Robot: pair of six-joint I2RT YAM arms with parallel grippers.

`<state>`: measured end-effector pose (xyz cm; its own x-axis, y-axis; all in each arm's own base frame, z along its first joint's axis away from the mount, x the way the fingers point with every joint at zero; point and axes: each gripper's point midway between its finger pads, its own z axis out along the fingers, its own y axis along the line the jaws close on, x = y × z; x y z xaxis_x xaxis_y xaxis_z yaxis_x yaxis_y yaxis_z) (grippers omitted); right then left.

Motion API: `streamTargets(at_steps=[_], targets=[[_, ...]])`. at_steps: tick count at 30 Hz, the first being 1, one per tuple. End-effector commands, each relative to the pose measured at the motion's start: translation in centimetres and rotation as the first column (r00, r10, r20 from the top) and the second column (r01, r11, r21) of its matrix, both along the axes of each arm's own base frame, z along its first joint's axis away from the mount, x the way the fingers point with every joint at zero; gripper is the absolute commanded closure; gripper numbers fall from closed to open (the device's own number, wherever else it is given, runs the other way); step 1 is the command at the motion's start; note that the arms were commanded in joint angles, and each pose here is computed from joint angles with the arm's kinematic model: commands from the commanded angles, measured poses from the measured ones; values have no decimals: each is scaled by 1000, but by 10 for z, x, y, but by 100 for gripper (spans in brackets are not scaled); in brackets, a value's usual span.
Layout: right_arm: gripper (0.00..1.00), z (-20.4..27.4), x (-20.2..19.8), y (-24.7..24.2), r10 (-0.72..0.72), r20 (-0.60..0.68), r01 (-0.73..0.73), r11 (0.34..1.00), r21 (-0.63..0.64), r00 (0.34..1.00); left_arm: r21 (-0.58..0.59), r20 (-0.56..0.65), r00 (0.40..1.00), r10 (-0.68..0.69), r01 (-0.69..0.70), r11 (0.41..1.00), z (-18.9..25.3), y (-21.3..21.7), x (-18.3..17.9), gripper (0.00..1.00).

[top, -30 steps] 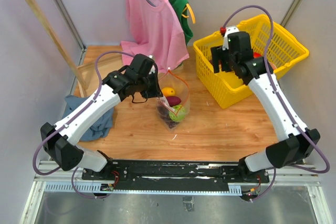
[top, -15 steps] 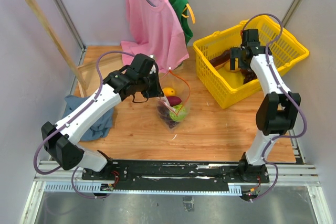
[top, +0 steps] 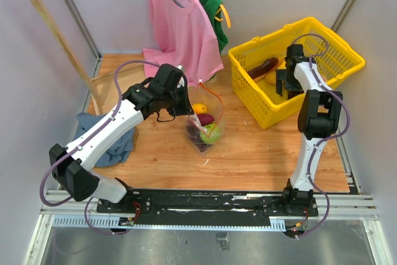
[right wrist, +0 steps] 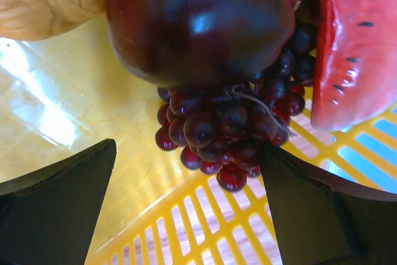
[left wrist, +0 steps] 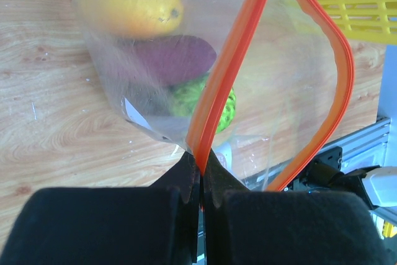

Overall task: Place the food in the zip-top bag and seal the zipper
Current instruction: Pick up the fake fruit from the bin.

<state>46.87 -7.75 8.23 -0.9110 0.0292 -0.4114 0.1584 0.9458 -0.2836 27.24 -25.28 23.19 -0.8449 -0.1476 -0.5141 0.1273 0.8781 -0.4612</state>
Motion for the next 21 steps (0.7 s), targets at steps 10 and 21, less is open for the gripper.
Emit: streamTargets(at_steps=[10,21], targets=[[4,-17,-16,50,168,-74,-135,935,327,983,-8,9,1000,-13,13,1000,-2,-4,3,100],[24,31,-17,79,242,64,-245,867,434,968,-14,15,1000,-14,14,1000,-1,-4,2,100]])
